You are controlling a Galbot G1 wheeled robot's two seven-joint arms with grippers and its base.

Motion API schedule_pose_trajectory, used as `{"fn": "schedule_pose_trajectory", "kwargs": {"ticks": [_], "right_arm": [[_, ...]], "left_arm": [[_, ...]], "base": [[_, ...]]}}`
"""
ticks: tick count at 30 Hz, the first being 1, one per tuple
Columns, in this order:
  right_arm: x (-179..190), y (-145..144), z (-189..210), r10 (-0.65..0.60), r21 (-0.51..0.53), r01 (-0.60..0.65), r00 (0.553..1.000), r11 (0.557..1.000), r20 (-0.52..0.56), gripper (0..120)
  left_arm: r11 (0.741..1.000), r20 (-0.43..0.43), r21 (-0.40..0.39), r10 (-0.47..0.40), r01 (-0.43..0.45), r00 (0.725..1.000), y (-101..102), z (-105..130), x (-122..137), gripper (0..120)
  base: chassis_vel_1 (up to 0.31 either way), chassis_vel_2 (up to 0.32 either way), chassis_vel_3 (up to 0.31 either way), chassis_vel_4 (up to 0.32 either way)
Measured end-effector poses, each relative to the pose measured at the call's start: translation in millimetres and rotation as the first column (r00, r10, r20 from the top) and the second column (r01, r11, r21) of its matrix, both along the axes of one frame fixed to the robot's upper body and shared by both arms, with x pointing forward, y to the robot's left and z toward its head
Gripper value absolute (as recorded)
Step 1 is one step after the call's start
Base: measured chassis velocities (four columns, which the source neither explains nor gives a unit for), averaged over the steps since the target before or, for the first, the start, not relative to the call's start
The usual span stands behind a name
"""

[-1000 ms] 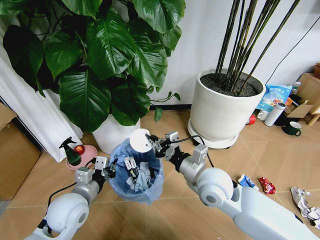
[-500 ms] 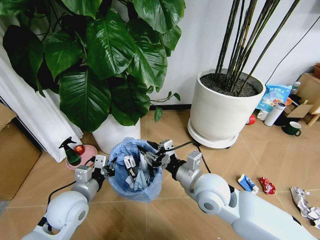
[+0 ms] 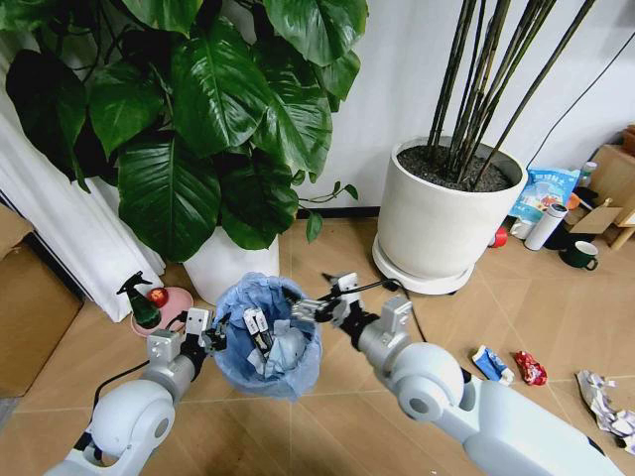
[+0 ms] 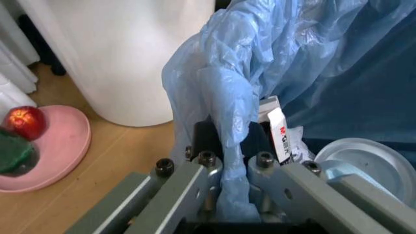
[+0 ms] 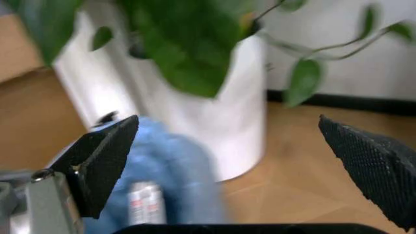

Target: Pick up the trash bin and place the garbage on the floor into it.

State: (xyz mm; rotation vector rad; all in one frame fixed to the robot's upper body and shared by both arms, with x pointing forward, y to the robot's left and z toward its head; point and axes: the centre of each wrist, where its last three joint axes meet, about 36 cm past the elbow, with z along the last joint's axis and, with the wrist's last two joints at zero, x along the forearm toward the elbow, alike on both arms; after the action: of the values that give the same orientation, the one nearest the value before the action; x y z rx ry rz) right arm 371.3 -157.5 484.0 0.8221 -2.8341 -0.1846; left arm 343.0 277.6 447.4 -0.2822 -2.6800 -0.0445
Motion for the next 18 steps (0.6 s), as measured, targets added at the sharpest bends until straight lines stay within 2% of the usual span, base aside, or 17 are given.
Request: {"fn": "schedule_pose_trajectory", "kwargs": {"ticks": [5, 10, 13, 18], "right_arm": [[2.0, -18.7, -4.5, -0.096, -0.045, 0.099, 0.994, 0.994, 0.057, 100], [2.7, -44.3, -13.0, -0.203, -0.114, 0.220, 0.969, 0.969, 0.138, 100], [-9.4, -69.2, -26.4, -0.281, -0.154, 0.305, 0.947, 0.940, 0.158, 100], [-31.4, -91.6, -35.5, -0.344, -0.187, 0.372, 0.924, 0.909, 0.169, 100]], "left_arm": [[1.000, 0.007, -0.004, 0.016, -0.016, 1.000, -1.3, 0.2, -2.6, 0], [1.000, 0.017, 0.002, 0.031, -0.031, 0.999, 0.2, 0.1, -5.1, 0], [0.999, 0.025, 0.008, 0.037, -0.037, 0.999, 1.4, 0.4, -6.0, 0], [0.999, 0.028, 0.007, 0.036, -0.036, 0.999, 1.3, 1.0, -5.6, 0]], "base": [[0.000, 0.000, 0.000, 0.000], [0.000, 0.000, 0.000, 0.000], [0.000, 0.000, 0.000, 0.000], [0.000, 0.000, 0.000, 0.000]]}}
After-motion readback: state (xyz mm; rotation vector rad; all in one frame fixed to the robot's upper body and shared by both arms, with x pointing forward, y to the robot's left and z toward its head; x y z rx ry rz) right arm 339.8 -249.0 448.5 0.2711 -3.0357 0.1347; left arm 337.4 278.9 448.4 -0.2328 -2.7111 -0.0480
